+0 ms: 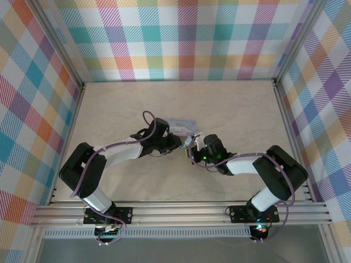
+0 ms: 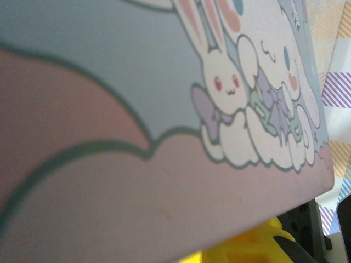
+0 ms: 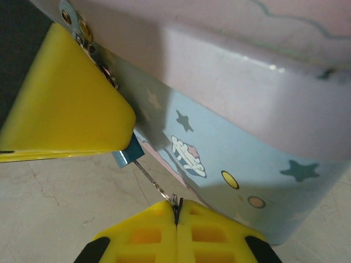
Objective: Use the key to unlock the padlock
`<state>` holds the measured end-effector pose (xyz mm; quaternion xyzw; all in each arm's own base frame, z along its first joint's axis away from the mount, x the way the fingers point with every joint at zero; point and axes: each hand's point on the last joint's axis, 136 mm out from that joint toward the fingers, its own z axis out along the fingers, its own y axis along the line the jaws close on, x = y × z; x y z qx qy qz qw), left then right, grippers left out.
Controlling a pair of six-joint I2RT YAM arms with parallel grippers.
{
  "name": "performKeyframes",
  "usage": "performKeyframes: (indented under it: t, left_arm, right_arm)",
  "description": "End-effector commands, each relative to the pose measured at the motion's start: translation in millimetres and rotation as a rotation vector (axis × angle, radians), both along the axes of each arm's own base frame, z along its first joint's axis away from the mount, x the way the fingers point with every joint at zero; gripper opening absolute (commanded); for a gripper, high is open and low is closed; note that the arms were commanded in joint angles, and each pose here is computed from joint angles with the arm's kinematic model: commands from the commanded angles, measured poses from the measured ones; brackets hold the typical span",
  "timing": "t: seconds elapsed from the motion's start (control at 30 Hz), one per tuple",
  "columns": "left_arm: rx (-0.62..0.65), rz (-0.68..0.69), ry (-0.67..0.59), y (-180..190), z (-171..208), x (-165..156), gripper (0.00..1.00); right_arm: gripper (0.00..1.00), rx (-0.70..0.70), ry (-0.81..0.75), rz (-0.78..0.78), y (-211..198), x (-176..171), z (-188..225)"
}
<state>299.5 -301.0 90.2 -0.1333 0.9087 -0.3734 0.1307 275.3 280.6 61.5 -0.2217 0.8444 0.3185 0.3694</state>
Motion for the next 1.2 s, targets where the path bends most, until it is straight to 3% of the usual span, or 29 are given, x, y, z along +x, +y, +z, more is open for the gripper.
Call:
performKeyframes:
  t: [0.0, 0.8, 1.17]
  left_arm:
    - [-0.026, -0.038, 0.02, -11, 1, -9, 0.1]
    - [-0.02, -0.048, 0.044, -19, -11, -14, 0.1]
    - [-0.027, -0.042, 0.079, -24, -34, -11, 0.1]
  right_arm:
    - [0.01, 0.134, -0.111, 0.032, 19, 12, 45]
    - [0.01, 0.201, -0.162, 0.067, 40, 26, 66]
    - [0.01, 0.069, -0.024, 0.042, 21, 11, 12]
